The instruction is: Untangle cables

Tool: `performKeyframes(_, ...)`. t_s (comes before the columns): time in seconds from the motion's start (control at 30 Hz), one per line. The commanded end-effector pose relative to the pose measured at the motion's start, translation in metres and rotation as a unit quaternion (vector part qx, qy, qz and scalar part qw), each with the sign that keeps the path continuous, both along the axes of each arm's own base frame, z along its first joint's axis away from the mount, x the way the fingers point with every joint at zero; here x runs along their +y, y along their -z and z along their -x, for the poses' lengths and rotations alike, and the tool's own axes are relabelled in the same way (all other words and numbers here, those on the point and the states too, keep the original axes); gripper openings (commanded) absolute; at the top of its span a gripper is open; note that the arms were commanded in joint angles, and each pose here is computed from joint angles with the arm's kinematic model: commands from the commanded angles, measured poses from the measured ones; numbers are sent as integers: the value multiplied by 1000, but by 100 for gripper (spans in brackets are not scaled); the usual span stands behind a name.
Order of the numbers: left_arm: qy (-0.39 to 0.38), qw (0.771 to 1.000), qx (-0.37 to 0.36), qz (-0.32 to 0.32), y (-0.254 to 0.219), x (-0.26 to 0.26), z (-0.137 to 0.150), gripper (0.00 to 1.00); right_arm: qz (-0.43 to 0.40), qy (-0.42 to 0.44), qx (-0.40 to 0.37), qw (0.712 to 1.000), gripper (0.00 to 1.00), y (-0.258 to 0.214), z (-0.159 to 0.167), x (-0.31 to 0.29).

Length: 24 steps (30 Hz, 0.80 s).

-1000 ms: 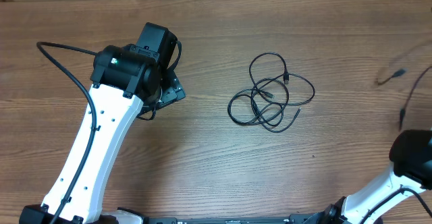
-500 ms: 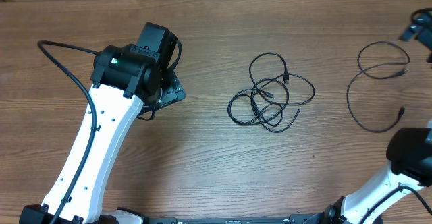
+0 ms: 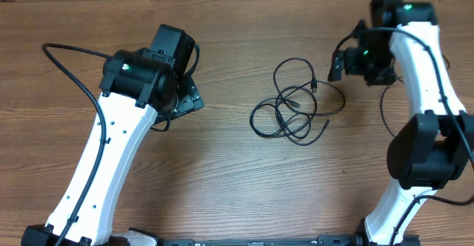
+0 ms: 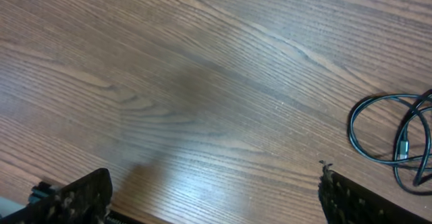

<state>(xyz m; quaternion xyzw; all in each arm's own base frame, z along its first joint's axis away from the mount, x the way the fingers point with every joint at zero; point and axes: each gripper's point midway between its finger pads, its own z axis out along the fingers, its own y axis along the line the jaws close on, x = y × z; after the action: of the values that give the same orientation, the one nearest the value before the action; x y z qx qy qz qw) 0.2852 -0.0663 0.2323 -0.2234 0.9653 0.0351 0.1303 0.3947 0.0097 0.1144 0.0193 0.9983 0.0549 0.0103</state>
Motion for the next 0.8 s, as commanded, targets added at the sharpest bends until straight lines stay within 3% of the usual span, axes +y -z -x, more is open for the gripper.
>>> performKeyframes(0.0,8,1000,1,-13,1,3,-1,97,31,-39,-12,999,100,29,-2,-1)
performKeyframes(0.17,11,1000,0,-13,1,3,-1,97,3,-119,-37,992,93,78,0,25)
performKeyframes(0.2,11,1000,-1,-13,1,3,-2,97,3,-122,-36,992,87,83,2,27)
performKeyframes(0.27,11,1000,-1,-13,1,3,-2,97,-5,-124,-33,992,65,86,5,32)
performKeyframes(0.3,11,1000,0,-11,1,2,-1,97,-16,-125,-34,991,24,85,5,36)
performKeyframes(0.33,11,1000,-1,-11,1,2,-2,97,-20,-125,-31,991,4,81,7,37)
performKeyframes(0.4,11,1000,0,-11,1,2,-1,97,-22,-116,-28,993,4,52,4,38)
performKeyframes(0.53,11,1000,-1,-11,1,2,-2,97,-121,-129,-117,977,4,-56,-20,74)
performKeyframes(0.57,11,1000,-1,-11,1,2,-2,97,-177,-142,-163,960,4,-104,-25,94)
performKeyframes(0.7,12,1000,-1,-11,1,2,-2,97,-272,-188,-276,903,4,-209,-26,126)
performKeyframes(0.77,12,1000,-1,-11,1,2,-2,97,-307,-221,-341,861,4,-268,-17,138)
